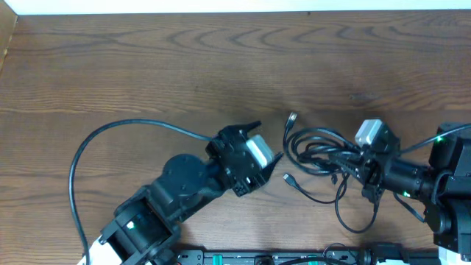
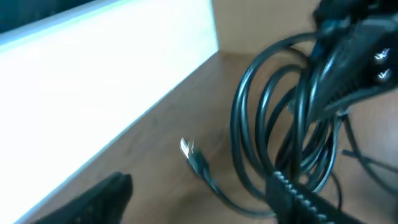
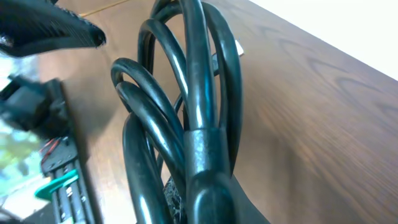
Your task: Untangle cables
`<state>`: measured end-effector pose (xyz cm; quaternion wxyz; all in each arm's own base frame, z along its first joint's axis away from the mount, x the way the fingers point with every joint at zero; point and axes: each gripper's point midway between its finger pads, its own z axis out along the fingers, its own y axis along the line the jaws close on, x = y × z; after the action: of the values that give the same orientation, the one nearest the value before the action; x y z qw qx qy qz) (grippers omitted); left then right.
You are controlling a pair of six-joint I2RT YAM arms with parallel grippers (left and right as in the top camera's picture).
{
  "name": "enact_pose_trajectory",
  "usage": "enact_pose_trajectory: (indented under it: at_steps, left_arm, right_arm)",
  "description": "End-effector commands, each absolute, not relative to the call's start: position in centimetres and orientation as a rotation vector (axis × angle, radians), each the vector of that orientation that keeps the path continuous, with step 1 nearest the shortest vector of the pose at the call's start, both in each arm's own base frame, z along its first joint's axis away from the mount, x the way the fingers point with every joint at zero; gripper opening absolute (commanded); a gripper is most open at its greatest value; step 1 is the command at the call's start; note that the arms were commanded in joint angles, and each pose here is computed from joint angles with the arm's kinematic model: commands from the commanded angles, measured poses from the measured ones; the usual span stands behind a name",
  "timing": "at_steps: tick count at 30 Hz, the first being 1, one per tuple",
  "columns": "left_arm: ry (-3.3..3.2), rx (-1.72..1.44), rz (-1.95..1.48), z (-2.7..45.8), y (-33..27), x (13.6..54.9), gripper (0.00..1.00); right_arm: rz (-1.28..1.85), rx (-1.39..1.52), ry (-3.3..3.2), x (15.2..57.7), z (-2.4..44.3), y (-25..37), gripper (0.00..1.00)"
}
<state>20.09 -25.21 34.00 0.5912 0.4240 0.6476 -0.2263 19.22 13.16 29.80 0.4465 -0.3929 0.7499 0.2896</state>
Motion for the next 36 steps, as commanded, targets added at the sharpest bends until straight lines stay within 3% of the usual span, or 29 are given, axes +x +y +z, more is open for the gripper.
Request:
enact_pose_trajectory:
  at_steps: [1, 5, 14, 16, 20, 22, 32, 36]
  left_arm:
    - [1.364, 1.117, -0.593, 35.3, -26.5, 18.0, 0.84]
    - [1.331, 1.189, -0.682, 35.0, -27.5, 16.7, 0.89]
    - [1.281, 1.262, -0.785, 34.4, -29.7, 16.1, 0.89]
    - [1.262, 1.281, -0.815, 34.4, -30.2, 15.9, 0.79]
    - [1.278, 1.288, -0.823, 33.8, -30.6, 16.1, 0.36]
    - [1.279, 1.288, -0.825, 33.8, -30.6, 16.1, 0.09]
    - [1.316, 1.260, -0.856, 33.8, -30.6, 16.2, 0.08]
    - [1.461, 1.071, -0.841, 34.1, -29.9, 18.4, 0.08]
  right_arm:
    - [0.727, -1.119, 1.716, 17.6, 30.6, 14.1, 0.01]
    - [0.758, -1.167, 1.689, 16.5, 30.3, 14.4, 0.01]
    - [0.779, -1.185, 1.674, 16.0, 30.3, 14.6, 0.05]
    - [0.778, -1.190, 1.673, 15.9, 30.3, 14.6, 0.05]
    - [0.777, -1.193, 1.673, 15.9, 30.2, 14.6, 0.04]
    - [0.777, -1.193, 1.674, 15.9, 30.2, 14.6, 0.04]
    - [0.778, -1.192, 1.674, 15.9, 30.2, 14.6, 0.02]
    - [0.778, -1.192, 1.674, 15.9, 30.2, 14.6, 0.22]
